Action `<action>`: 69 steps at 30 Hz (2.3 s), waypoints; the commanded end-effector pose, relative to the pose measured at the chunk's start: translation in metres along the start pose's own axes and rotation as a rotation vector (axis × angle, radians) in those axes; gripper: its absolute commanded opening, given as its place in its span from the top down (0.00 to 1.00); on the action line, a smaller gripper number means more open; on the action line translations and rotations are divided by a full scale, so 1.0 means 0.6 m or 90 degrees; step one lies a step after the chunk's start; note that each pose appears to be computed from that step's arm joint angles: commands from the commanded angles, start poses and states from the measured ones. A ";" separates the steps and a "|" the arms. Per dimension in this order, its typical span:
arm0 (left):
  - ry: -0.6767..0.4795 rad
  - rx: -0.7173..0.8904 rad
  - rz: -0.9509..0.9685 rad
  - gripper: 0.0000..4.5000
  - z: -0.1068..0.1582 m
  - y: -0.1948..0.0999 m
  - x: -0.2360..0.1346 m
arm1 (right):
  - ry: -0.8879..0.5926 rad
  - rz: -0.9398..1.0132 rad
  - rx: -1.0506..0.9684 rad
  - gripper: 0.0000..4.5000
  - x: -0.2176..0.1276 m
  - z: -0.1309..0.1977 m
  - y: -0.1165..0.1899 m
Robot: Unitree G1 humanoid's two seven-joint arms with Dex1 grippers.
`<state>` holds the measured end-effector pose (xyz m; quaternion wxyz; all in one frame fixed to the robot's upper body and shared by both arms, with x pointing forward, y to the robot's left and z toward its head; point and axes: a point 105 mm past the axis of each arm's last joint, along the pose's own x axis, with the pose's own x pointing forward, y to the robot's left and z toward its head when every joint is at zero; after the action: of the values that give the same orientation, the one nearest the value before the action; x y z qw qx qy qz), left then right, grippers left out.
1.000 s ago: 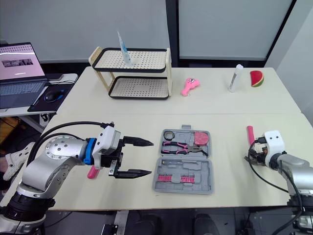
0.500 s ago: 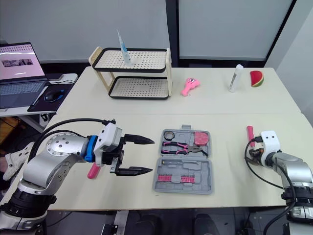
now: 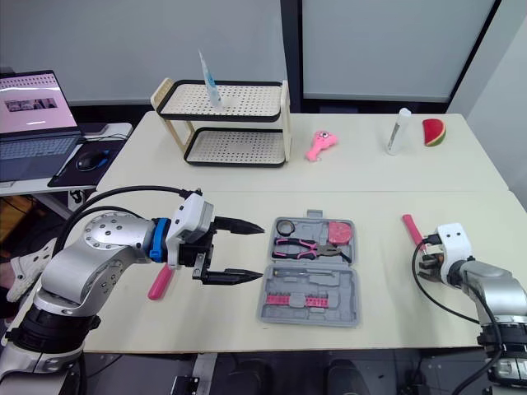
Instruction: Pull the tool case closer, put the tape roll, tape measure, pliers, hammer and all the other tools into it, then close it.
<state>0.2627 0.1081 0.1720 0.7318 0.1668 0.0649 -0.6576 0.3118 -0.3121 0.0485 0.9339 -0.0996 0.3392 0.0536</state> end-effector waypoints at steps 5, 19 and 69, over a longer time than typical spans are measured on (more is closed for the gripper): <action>0.089 0.027 0.032 0.00 -0.036 -0.005 -0.057 | -0.077 0.081 -0.262 0.95 -0.066 0.087 0.037; 0.199 0.040 0.008 0.00 -0.102 -0.043 -0.107 | -0.021 0.424 -0.679 0.95 -0.143 0.110 0.235; 0.207 0.059 -0.008 0.00 -0.085 -0.041 -0.074 | -0.032 0.479 -0.735 0.73 -0.064 0.089 0.363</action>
<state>0.2402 0.1706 0.1278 0.7027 0.2972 0.1688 -0.6240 0.2788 -0.0907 0.0722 0.6538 -0.4516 0.2635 0.5469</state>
